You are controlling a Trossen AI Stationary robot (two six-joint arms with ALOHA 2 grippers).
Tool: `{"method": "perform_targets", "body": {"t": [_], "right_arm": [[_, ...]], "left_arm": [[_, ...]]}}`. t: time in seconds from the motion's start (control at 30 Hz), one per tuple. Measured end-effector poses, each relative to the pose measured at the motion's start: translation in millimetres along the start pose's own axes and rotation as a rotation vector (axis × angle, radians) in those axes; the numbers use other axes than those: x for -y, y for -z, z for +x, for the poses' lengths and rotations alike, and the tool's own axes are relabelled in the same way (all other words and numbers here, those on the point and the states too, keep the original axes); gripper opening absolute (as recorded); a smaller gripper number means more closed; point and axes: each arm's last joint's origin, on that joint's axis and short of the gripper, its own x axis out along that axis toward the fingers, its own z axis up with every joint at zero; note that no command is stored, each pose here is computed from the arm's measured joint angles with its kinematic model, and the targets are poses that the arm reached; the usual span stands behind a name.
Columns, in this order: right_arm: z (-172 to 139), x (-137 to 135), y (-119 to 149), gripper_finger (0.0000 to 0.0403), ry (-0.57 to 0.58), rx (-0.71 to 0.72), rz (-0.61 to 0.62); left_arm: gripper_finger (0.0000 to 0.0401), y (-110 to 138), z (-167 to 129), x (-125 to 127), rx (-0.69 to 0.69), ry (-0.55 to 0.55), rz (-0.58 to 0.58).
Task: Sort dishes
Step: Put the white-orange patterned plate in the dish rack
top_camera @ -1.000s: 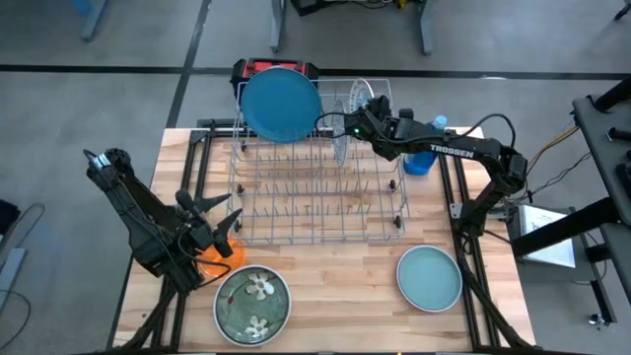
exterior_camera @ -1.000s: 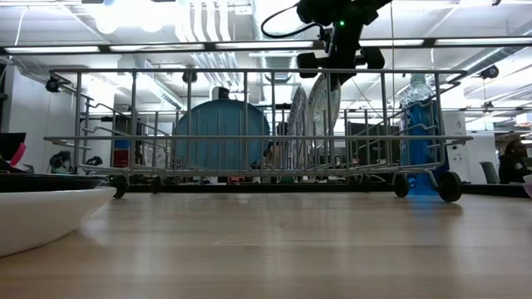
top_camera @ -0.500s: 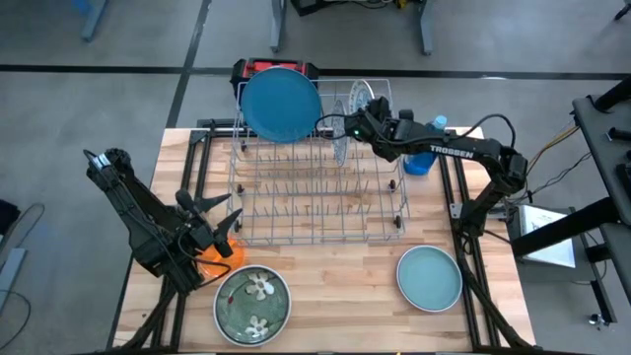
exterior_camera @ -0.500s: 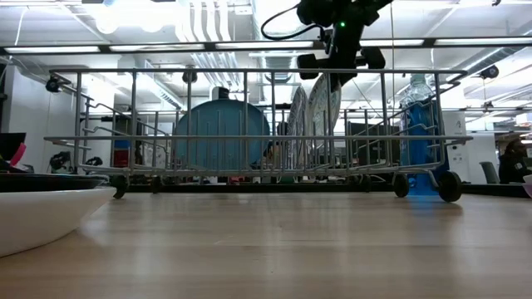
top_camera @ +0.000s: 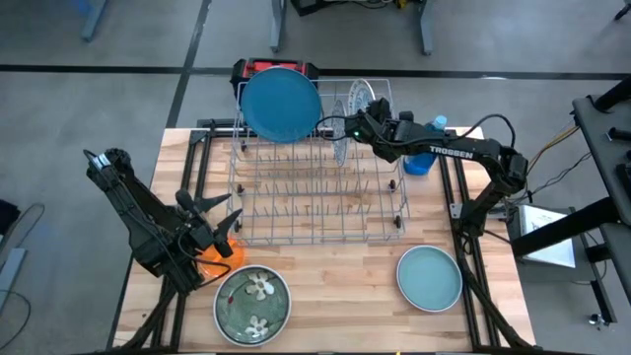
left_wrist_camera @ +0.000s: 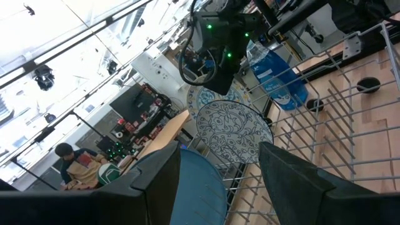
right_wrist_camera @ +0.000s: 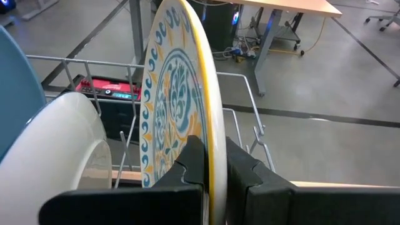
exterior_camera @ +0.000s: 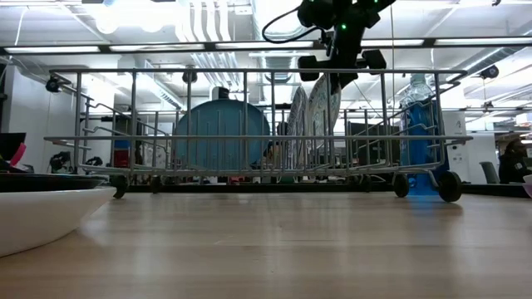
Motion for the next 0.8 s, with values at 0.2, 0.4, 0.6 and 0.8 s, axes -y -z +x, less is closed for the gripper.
{"method": "perform_targets", "body": {"t": [0.2,0.4,0.6,0.8], "right_arm": [[-3.1,-1.6,1.2,0.0008,-0.002,0.009,-0.015],[-11.9,-0.2,-10.1,0.0008,0.024,0.067,-0.047],[-14.4,4.3,-30.3,0.0008,0.046,0.100,-0.089],[-11.7,6.5,-36.0,0.0008,0.054,0.103,-0.080]], "left_arm": [[0.0206,0.0,0.0,0.0,0.000,0.000,0.000],[0.0206,-0.2,0.0,0.3,0.000,0.000,-0.005],[0.0206,-0.2,0.0,0.3,0.000,0.000,-0.006],[0.0206,-0.3,0.0,0.5,0.000,0.000,-0.008]]}}
